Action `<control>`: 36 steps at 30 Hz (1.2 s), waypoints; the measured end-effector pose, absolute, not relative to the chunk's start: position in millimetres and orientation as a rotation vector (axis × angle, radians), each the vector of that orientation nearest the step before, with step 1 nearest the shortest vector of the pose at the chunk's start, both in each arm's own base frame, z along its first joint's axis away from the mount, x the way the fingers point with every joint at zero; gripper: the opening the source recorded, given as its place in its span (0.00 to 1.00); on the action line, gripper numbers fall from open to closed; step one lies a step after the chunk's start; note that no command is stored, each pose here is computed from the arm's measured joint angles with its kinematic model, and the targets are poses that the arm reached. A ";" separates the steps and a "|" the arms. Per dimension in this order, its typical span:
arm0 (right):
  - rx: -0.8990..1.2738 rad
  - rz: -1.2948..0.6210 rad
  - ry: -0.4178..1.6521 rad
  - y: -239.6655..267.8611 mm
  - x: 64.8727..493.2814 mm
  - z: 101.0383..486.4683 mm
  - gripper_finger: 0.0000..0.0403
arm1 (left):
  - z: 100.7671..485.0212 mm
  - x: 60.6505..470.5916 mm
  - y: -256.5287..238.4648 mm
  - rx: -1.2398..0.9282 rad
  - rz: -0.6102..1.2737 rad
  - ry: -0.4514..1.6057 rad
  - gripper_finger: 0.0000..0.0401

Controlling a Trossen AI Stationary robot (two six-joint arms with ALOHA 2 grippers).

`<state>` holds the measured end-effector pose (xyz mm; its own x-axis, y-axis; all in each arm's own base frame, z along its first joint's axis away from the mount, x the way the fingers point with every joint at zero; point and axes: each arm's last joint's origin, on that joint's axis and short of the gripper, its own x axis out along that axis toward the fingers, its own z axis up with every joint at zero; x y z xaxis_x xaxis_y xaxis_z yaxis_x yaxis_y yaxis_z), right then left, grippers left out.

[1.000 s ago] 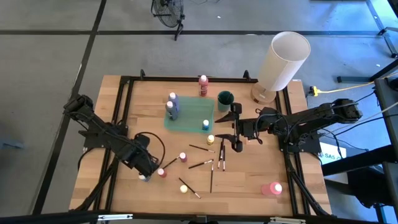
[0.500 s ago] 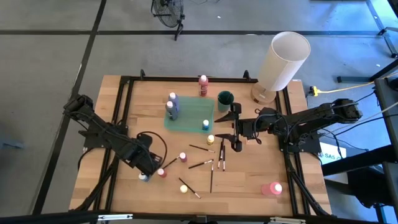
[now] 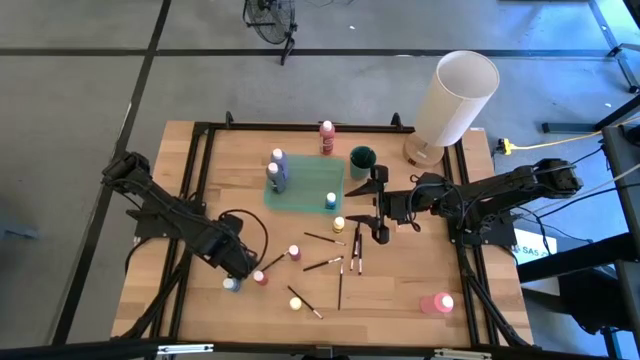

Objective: Pick & Place Paint Supplies
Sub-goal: Put the left small yellow paint bottle into the green bin

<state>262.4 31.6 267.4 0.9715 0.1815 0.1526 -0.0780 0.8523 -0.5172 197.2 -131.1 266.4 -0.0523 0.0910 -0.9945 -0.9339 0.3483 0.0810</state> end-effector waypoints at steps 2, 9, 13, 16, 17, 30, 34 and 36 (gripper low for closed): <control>-0.534 0.137 -0.200 31.6 262.4 267.4 0.64 | 266.4 196.7 -133.3 -0.855 1.015 1.346 0.55; -0.534 0.137 -0.200 31.6 262.4 267.5 0.64 | 249.8 192.6 -141.2 -0.855 0.978 1.358 0.55; -0.534 0.137 -0.201 31.6 262.4 267.6 0.64 | 237.4 189.8 -139.8 -0.844 0.986 1.364 0.55; -0.534 0.136 -0.208 31.6 262.3 268.2 0.64 | 233.6 188.5 -138.9 -0.838 0.994 1.370 0.55; -0.534 0.135 -0.212 31.6 262.2 268.6 0.64 | 233.3 188.6 -139.1 -0.841 0.991 1.373 0.55; -0.553 0.137 -0.204 31.7 262.4 267.7 0.64 | 233.2 194.7 -138.3 -0.839 0.944 1.319 0.55; -0.553 0.138 -0.203 31.7 262.4 267.5 0.64 | 232.0 195.2 -138.6 -0.839 0.951 1.318 0.55; -0.553 0.138 -0.203 31.7 262.4 267.5 0.64 | 231.9 195.1 -138.8 -0.844 0.951 1.325 0.55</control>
<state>262.4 31.7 267.5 0.9709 0.1838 0.1536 -0.0751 0.8426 -0.5333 195.1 -138.8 231.9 0.0039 0.0806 -0.9967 -0.9184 0.3945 0.0283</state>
